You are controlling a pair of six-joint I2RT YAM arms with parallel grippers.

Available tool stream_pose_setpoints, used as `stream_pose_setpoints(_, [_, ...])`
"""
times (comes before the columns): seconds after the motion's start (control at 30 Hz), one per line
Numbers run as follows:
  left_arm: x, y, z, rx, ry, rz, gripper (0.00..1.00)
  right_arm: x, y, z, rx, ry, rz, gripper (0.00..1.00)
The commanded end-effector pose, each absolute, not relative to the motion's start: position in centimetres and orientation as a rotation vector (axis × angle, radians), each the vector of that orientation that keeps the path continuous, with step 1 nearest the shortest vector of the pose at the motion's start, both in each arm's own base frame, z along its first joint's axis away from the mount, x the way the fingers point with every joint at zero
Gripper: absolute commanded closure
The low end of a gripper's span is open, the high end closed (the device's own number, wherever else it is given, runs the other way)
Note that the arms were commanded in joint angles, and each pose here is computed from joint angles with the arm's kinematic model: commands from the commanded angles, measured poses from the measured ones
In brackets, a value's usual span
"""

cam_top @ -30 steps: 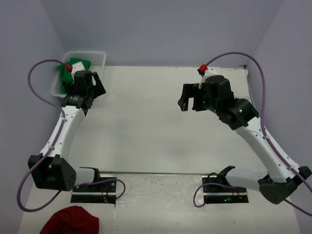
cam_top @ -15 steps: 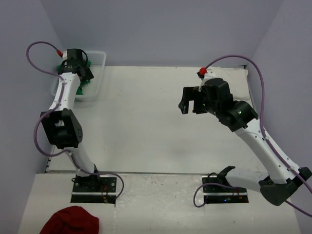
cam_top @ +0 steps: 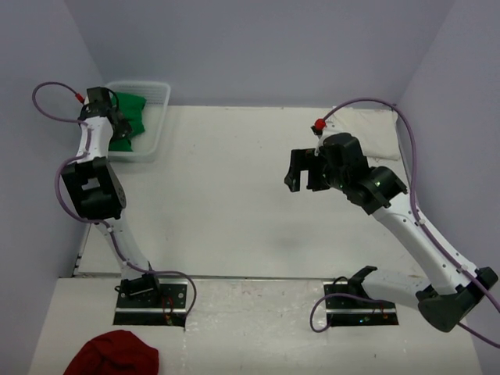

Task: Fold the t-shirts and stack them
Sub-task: Grab crumpled tshirt from bin with the left arm

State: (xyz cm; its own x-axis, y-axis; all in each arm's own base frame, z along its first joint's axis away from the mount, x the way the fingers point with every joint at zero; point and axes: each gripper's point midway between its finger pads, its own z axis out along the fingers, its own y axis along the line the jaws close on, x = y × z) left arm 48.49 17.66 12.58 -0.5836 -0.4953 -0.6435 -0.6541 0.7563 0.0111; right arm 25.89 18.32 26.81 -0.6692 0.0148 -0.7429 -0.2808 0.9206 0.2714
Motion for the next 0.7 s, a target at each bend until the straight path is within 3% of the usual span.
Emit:
stream_pose_setpoints(0.0, [51.1, 18.6, 13.3, -0.783, 2.270, 0.258, 0.15, 25.4, 18.8, 26.7, -0.180, 2.257, 0.515, 0.01])
stream_pose_setpoints(0.23, [54.7, 18.7, 14.6, -0.644, 2.132, 0.157, 0.20, 24.8, 19.4, 25.1, -0.173, 2.298, 0.558, 0.01])
stream_pose_setpoints(0.67, [56.7, 18.9, 14.3, -0.592, 2.061, 0.161, 0.25, 24.8, 19.4, 23.9, -0.176, 2.313, 0.550, 0.01])
